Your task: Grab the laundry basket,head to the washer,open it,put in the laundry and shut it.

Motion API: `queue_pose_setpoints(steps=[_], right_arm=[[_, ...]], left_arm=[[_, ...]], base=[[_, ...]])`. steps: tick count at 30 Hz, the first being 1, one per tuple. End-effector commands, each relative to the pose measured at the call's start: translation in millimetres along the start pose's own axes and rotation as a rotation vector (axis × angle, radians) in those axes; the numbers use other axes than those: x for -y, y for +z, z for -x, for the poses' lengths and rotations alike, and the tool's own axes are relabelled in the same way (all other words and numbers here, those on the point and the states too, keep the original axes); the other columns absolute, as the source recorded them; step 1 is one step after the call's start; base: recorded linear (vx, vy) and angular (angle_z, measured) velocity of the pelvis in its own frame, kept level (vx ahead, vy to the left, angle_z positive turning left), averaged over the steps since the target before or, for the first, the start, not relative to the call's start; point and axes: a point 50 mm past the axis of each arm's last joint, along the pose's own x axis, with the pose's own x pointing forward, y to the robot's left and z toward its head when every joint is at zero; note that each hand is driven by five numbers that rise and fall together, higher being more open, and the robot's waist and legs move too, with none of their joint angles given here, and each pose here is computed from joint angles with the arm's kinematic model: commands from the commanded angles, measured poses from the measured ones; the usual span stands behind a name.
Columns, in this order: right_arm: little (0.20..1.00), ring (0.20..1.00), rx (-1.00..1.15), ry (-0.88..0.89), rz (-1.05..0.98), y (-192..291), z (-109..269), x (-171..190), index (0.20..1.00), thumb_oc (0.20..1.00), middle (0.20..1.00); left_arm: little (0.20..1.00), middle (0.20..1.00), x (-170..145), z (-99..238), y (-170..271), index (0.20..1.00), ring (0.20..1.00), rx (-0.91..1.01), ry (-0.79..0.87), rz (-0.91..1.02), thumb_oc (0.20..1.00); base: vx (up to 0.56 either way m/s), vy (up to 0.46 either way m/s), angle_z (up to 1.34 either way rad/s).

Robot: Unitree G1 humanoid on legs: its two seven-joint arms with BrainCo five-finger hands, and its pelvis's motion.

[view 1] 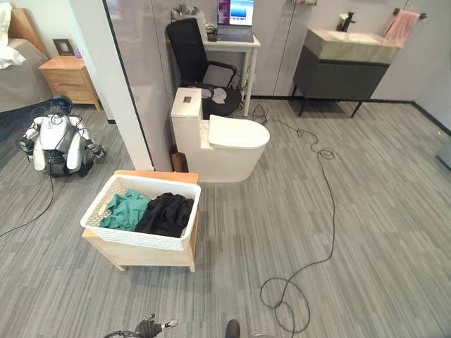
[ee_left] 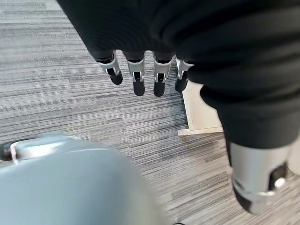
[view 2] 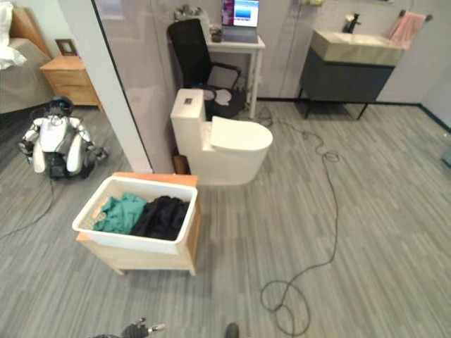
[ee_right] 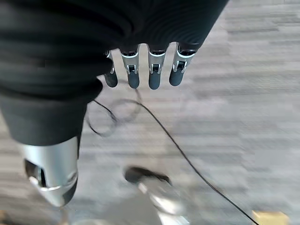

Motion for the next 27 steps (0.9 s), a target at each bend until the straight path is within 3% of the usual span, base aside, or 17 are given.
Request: queue_pose_setpoints(steps=[1, 5, 9, 19, 27], right_arm=[[1.000, 1.000, 0.140, -0.128, -0.020, 36, 3, 39, 1.000, 1.000, 1.000], [1.000, 1.000, 0.324, -0.133, 0.081, 96, 8, 45, 1.000, 1.000, 1.000], [1.000, 1.000, 0.478, -0.044, 0.264, 160, 13, -1, 1.000, 1.000, 1.000], [1.000, 1.000, 0.693, 0.115, 0.353, 214, 38, -57, 1.000, 1.000, 1.000], [1.000, 1.000, 0.734, 0.185, 0.439, 244, 49, -95, 1.000, 1.000, 1.000]], left_arm=[[1.000, 1.000, 1, -1, 54, 1.000, 1.000, 0.247, -0.025, 0.001, 1.000], [1.000, 1.000, -11, 21, 112, 1.000, 1.000, 0.529, 0.022, 0.059, 1.000], [1.000, 1.000, -2, 38, 165, 1.000, 1.000, 0.729, 0.019, 0.029, 1.000], [1.000, 1.000, -15, 79, 218, 1.000, 1.000, 0.981, -0.008, 0.005, 1.000], [1.000, 1.000, -45, 99, 282, 1.000, 1.000, 1.128, 0.195, -0.112, 1.000]], base=[[0.10, -0.014, 0.19], [0.14, 0.058, 0.19], [0.22, 0.137, -0.09], [0.23, 0.264, -0.24], [0.08, 0.168, -0.46]])
